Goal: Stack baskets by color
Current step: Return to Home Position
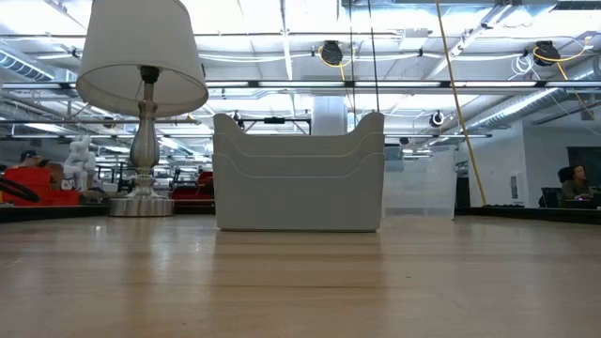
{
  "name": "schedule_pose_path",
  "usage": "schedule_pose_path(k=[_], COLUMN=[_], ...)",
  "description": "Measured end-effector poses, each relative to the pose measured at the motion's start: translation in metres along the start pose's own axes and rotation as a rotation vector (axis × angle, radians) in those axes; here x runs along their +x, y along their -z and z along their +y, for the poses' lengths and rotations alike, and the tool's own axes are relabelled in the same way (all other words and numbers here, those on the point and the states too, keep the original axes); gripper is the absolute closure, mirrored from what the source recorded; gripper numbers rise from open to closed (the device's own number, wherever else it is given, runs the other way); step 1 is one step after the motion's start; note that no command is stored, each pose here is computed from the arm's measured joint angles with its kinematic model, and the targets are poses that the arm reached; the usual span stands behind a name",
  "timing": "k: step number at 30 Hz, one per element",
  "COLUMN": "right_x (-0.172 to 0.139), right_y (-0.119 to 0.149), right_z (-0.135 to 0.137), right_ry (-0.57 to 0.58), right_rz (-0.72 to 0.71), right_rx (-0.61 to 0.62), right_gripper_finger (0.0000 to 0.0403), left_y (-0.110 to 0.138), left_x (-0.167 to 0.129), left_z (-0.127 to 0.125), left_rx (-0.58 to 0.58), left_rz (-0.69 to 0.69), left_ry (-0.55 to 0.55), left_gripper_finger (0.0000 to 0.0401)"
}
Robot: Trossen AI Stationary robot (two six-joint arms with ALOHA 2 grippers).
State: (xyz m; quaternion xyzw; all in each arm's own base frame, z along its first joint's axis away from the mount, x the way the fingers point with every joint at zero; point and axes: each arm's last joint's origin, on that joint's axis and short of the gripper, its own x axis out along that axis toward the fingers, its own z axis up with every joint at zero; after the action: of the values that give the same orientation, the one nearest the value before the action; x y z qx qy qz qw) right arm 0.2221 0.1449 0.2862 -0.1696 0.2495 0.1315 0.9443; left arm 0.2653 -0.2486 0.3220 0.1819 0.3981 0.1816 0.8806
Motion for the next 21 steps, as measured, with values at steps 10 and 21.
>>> schedule_pose_path(k=[10, 21], right_x=[-0.04, -0.084], right_y=[0.01, 0.049], right_z=[-0.022, -0.036], right_ry=[0.187, 0.214], right_rz=[-0.078, -0.186], right_rx=[-0.076, -0.033], right_gripper_finger=[0.03, 0.0392], left_y=[-0.053, -0.079], left_x=[0.061, 0.131], left_z=[0.061, 0.114], left_rx=[0.154, 0.179], left_rz=[-0.019, -0.128], left_ry=[0.047, 0.291], left_gripper_finger=[0.0391, 0.0393])
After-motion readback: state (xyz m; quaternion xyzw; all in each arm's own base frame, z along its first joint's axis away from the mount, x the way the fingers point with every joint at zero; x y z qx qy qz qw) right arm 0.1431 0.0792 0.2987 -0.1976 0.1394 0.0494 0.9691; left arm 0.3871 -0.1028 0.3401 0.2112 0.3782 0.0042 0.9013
